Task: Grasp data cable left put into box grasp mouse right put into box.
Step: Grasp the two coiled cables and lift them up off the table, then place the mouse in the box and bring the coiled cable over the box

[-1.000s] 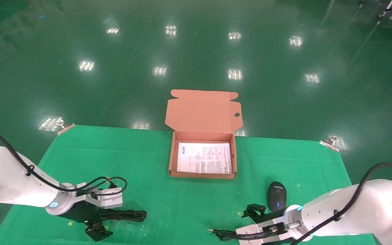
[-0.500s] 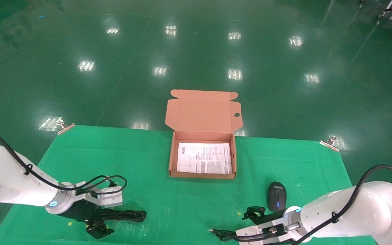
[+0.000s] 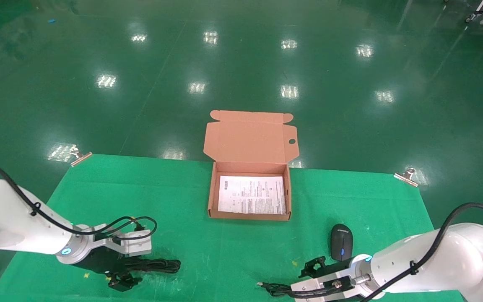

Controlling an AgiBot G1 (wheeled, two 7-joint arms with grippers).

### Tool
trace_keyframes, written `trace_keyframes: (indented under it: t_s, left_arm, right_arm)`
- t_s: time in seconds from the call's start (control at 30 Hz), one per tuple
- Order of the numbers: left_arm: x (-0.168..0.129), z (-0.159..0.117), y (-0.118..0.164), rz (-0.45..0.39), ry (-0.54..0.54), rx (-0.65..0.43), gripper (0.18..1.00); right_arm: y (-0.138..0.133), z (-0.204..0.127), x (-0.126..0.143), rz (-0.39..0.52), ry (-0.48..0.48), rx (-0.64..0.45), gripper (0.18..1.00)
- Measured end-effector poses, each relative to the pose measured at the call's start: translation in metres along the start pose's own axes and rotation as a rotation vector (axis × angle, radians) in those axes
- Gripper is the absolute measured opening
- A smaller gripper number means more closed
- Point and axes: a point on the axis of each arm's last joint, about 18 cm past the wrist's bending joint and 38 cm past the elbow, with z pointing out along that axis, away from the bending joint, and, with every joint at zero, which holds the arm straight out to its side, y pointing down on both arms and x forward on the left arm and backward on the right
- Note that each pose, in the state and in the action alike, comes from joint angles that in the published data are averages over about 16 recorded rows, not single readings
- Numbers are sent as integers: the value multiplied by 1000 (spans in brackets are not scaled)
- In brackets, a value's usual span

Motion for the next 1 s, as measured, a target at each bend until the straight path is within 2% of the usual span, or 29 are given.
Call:
trace_keyframes:
  t_s: [0.47, 0.57, 0.73, 1.0]
  left_arm:
    - [-1, 0, -1, 2, -3, 1, 393]
    - [-1, -1, 0, 2, -5, 1, 359]
    - [-5, -6, 3, 18, -17, 2, 316]
    - [-24, -38, 11, 88, -91, 25, 286]
  right_arm:
    - [0, -1, 0, 1, 1, 1, 404]
    - [1, -2, 1, 5, 2, 1, 341]
    - [9, -13, 7, 37, 24, -4, 280]
    - [37, -71, 36, 159, 165, -23, 227]
